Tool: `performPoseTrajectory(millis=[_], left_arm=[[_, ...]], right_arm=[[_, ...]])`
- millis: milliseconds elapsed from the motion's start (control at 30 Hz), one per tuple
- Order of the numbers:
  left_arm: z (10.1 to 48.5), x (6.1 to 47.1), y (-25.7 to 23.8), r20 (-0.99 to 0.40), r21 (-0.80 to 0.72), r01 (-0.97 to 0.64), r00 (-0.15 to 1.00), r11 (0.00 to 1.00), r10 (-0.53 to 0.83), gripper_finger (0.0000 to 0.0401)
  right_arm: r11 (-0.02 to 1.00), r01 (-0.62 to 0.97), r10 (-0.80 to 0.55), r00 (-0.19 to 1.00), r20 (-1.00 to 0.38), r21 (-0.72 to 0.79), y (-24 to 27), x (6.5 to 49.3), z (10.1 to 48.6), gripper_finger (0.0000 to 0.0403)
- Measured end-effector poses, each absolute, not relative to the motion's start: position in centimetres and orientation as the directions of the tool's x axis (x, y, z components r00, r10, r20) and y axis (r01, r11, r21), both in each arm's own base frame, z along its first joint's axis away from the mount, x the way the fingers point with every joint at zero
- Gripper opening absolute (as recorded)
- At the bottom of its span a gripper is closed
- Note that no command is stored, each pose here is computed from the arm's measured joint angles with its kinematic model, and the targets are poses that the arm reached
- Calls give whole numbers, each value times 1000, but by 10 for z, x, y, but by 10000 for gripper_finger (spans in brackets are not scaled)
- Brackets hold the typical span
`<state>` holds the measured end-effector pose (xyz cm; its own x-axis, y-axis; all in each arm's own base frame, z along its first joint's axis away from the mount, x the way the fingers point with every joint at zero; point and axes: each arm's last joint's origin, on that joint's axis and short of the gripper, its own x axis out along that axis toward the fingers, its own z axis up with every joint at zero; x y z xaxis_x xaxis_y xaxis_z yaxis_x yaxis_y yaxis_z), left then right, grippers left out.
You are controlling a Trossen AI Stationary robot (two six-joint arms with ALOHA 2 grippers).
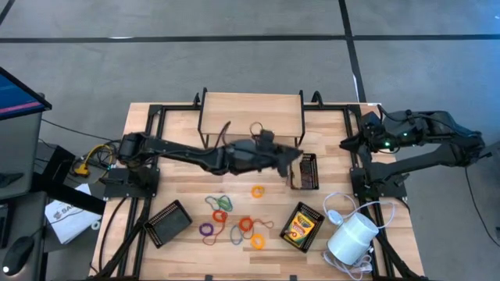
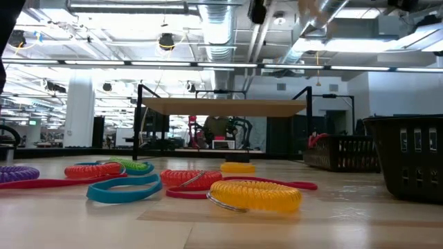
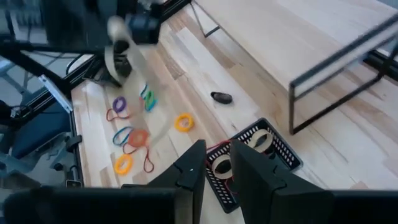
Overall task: Pick & Place Office Desk Supplies
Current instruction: Put the white rubber band into the top left black bin
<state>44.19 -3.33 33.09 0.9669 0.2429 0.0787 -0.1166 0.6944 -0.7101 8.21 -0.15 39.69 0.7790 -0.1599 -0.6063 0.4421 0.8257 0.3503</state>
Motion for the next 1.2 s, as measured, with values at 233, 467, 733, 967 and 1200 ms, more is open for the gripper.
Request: performPoseTrajectory(millis=[233,467,733,967,1200], left_arm=[[354,441,-25,232,-703,12,949,711,214,1],[374,441,-28,292,-663,76,942,745,164,1],[389,439,-34,349,-648,144,929,748,124,2],[390,438,-38,362,-645,164,926,747,110,2],[392,436,-46,378,-634,172,919,754,108,2]], right_arm=[[896,303,-53,799,-599,325,7,114,398,72],[931,204,-17,852,-523,303,16,150,402,72],[946,64,92,888,-451,318,24,186,404,72],[941,20,146,878,-457,338,30,220,393,72],[946,-10,155,892,-424,325,31,226,395,71]])
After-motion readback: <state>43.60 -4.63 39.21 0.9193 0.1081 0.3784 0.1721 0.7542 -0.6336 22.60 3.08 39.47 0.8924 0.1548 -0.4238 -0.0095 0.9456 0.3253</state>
